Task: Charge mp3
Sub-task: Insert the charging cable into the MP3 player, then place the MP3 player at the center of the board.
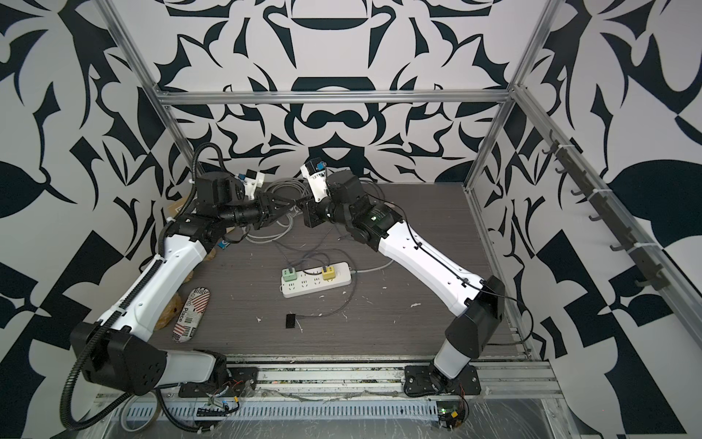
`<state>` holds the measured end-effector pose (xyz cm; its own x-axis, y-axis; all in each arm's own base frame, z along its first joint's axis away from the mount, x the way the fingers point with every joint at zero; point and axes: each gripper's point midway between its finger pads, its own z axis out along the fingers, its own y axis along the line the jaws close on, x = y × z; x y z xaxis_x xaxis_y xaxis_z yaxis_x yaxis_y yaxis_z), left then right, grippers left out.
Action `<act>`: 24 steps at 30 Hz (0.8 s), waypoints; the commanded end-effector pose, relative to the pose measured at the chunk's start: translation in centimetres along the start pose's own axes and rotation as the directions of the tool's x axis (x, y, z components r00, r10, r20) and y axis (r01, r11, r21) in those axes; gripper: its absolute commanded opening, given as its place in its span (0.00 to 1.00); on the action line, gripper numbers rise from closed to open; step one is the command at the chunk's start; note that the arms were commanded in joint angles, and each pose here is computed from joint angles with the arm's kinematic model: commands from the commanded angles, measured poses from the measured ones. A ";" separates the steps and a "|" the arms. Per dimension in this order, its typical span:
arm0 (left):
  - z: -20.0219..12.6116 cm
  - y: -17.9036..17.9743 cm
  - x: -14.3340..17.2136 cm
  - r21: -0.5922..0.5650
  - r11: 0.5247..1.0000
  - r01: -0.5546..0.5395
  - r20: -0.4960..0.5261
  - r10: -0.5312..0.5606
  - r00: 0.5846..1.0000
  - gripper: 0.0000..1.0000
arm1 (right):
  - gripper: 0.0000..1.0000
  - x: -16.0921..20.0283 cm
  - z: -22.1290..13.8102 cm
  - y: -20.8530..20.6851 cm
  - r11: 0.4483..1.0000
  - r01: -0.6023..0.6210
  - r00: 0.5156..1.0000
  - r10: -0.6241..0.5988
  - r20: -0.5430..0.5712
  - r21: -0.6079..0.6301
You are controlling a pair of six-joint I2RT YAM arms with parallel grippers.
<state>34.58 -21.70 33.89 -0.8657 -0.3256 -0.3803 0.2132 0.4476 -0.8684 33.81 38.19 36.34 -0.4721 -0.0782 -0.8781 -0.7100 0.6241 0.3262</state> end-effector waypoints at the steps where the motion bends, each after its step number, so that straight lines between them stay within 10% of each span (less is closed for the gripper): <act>1: -1.9 -9.6 0.9 0.260 0.941 -0.217 0.002 0.224 0.975 0.00 | 0.00 10.0 3.3 0.8 0.996 -0.080 0.944 0.062 -0.324 -0.043; 9: -1.5 -7.7 1.2 0.183 0.966 -0.181 -0.017 0.188 0.982 0.00 | 0.00 7.7 2.3 1.5 0.989 -0.139 0.957 0.122 -0.262 -0.048; 15: -1.3 1.9 0.6 -0.100 0.994 0.036 -0.021 -0.039 0.999 0.00 | 0.47 4.4 -2.1 2.5 0.940 -0.337 0.929 0.323 -0.180 -0.052; 24: -2.3 14.4 -0.2 -0.433 0.869 0.238 0.013 -0.258 0.966 0.00 | 0.69 8.1 -5.8 3.6 0.759 -0.643 0.756 0.607 -0.246 -0.103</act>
<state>37.46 -15.38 24.85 -0.8847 -0.4208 -0.2005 -0.1223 0.6246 -0.7713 25.15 35.29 29.16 -0.8981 0.0436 -0.4376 -0.3432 0.5526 0.7595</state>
